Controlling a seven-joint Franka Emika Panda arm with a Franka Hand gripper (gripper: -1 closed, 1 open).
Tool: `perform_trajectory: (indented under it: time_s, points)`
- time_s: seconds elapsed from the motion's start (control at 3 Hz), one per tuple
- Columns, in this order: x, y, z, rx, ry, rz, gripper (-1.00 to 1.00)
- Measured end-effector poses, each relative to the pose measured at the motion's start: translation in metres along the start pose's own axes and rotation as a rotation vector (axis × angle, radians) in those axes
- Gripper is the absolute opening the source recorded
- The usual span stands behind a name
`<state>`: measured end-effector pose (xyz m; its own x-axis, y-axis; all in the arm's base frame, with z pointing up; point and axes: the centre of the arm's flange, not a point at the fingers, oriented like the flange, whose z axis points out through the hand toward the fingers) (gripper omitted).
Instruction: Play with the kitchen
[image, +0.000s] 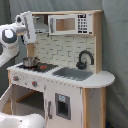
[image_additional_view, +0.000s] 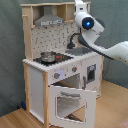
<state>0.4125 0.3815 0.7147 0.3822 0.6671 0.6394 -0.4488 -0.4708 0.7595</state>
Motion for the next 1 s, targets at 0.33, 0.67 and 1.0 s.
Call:
perform_trajectory:
  time_s: [0.33, 0.67, 1.0]
  points:
    - [0.009, -0.008, 0.017, -0.033, -0.007, 0.025, 1.0]
    - [0.002, -0.007, 0.046, -0.08, -0.089, 0.054, 1.0]
    - [-0.035, 0.0, 0.082, -0.105, -0.202, 0.059, 1.0]
